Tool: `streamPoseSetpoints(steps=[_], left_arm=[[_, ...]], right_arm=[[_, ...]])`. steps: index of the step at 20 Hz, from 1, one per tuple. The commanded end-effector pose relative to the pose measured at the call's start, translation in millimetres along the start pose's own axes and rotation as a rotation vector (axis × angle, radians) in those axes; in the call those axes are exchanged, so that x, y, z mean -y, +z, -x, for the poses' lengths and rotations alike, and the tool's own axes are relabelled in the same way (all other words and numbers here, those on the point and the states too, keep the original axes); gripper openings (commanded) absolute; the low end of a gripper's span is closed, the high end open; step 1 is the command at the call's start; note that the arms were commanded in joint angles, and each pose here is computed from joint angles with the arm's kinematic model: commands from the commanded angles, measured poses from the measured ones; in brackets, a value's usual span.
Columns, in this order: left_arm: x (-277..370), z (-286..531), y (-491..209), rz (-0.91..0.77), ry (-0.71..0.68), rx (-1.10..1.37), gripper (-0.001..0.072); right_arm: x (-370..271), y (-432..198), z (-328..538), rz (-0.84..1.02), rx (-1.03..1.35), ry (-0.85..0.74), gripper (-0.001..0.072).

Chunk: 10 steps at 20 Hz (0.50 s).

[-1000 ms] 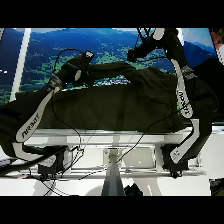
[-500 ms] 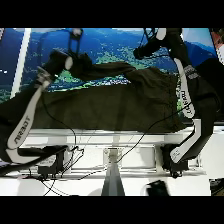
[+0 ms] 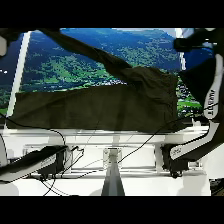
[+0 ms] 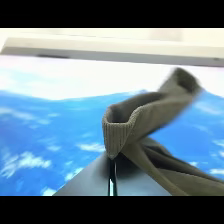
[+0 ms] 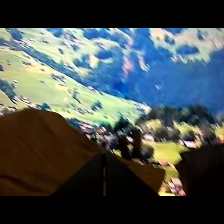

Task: Fold the clothes and pants, and hang the long-sleeved shirts on hangers.

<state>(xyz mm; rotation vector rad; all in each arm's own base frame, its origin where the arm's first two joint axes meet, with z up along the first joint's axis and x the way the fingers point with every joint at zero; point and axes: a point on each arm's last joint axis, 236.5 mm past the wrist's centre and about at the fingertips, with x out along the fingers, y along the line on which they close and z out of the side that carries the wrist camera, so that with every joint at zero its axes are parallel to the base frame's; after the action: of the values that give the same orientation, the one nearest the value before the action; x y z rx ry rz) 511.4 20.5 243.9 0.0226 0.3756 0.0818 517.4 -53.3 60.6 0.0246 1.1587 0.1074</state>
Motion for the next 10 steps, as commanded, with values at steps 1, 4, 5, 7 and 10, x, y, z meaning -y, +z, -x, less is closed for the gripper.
streamPoseSetpoints(steps=[1,4,5,7,10], left_arm=[[-36.0,7.6,-24.8,0.028,0.074,-0.112,0.0017],[-36.4,-4.7,-58.9,0.024,0.080,-0.231,0.0017],[-35.9,-9.7,-65.0,0.023,0.080,-0.247,0.0017],[-34.4,-18.9,-75.7,0.021,0.078,-0.274,0.0017],[-33.5,-24.1,-84.1,0.024,0.076,-0.298,0.0017]], right_arm=[[26.3,-36.4,15.6,-0.115,-0.052,0.172,0.0029],[26.8,-81.9,8.0,-0.203,-0.117,0.374,0.0029],[30.9,-101.5,3.3,-0.228,-0.148,0.395,0.0028],[34.3,-149.6,-4.9,-0.254,-0.216,0.440,0.0028],[22.1,-205.7,-13.6,-0.209,-0.231,0.527,0.0029]])
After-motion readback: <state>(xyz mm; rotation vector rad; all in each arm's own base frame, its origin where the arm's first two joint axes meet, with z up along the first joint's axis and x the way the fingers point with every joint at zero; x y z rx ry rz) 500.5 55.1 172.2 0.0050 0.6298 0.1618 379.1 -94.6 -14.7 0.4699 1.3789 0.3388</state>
